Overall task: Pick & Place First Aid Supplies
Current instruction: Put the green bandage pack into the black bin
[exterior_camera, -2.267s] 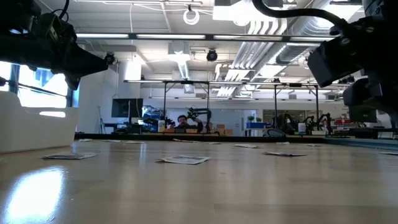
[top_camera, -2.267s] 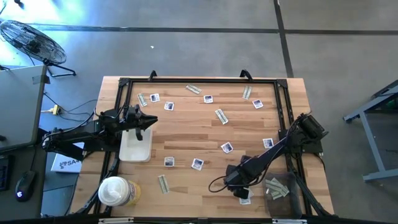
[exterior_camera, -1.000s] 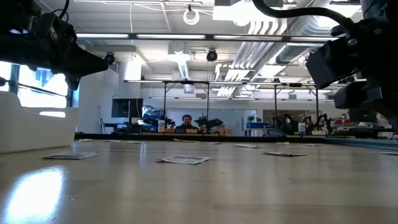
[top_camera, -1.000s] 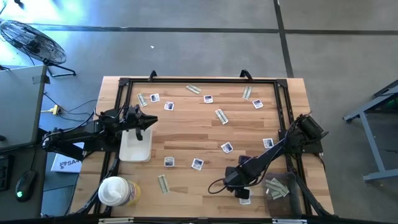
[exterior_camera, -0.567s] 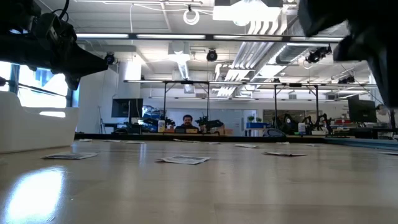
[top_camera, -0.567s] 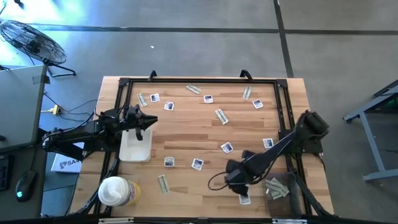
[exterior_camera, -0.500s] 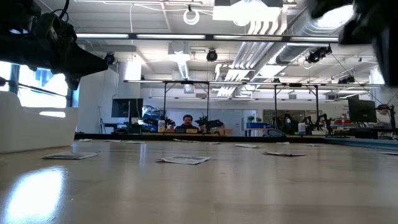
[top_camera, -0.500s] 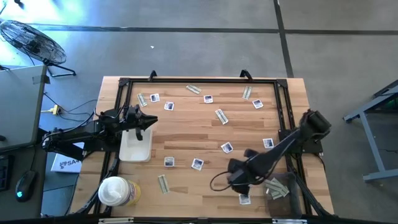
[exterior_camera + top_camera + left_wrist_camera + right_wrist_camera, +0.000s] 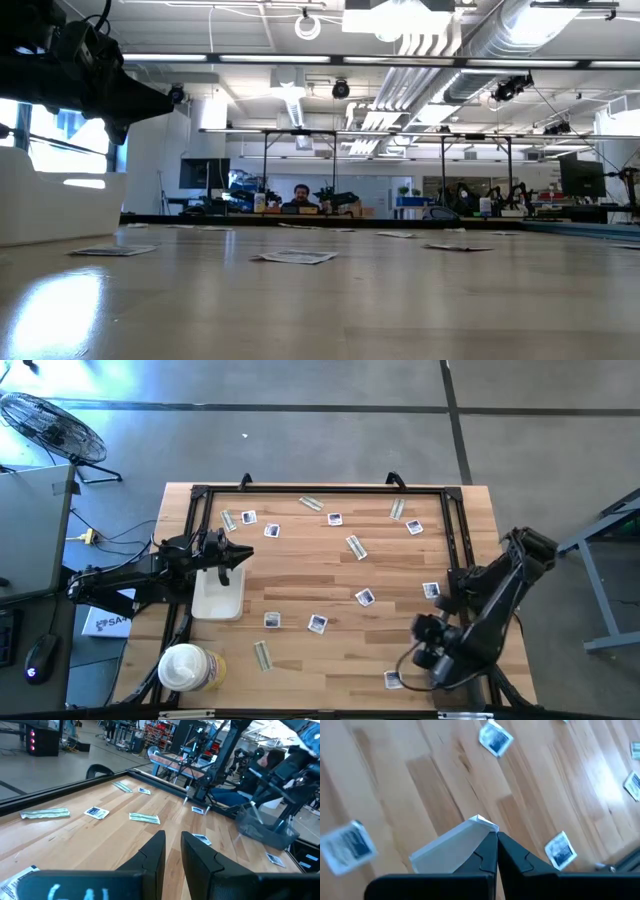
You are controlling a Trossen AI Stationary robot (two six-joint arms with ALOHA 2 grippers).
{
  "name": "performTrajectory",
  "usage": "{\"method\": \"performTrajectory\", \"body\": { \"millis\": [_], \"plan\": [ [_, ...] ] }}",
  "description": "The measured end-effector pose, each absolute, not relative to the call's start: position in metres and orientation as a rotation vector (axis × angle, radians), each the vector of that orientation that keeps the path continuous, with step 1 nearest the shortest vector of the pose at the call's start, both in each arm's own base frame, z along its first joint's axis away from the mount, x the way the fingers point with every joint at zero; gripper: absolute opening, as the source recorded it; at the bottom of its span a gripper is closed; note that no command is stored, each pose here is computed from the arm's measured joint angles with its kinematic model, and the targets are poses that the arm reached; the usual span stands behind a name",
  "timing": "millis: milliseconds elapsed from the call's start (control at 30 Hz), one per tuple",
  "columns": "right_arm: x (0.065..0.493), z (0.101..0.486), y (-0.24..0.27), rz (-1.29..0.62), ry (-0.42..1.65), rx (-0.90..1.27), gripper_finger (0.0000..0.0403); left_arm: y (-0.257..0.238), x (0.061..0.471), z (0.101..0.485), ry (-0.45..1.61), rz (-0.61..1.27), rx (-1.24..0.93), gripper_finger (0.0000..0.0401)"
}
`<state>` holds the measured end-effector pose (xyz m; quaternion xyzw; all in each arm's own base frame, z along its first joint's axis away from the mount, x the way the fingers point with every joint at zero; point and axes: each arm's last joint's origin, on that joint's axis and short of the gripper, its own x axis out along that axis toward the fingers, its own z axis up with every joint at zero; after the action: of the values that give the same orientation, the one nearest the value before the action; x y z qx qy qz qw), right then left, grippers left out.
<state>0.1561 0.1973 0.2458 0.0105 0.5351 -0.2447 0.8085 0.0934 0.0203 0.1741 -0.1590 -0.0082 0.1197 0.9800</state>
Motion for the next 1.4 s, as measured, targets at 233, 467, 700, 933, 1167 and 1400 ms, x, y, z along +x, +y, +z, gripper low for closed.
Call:
{"method": "performTrajectory", "body": {
  "millis": [233,467,700,933,1167,1400],
  "plan": [
    [0.118,0.252,0.191,-0.455,1.119,-0.114,0.0000,0.020,0.093,0.174,-0.016,0.241,-0.320,0.0060],
    [0.092,0.273,0.189,-0.275,0.816,-0.249,0.0000,0.020,0.093,0.174,-0.016,0.241,-0.320,0.0060],
    [0.066,0.230,0.193,-0.166,0.783,-0.269,0.0000,0.020,0.093,0.174,-0.016,0.242,-0.321,0.0060],
    [0.049,0.219,0.197,-0.059,0.673,-0.317,0.0000,0.020,0.093,0.174,-0.016,0.241,-0.320,0.0060],
    [0.038,0.220,0.203,0.035,0.588,-0.405,0.0000,0.020,0.093,0.174,-0.017,0.241,-0.320,0.0060],
    [0.034,0.218,0.208,0.083,0.543,-0.519,0.0000,0.020,0.093,0.174,-0.016,0.241,-0.320,0.0060]
  ]
}}
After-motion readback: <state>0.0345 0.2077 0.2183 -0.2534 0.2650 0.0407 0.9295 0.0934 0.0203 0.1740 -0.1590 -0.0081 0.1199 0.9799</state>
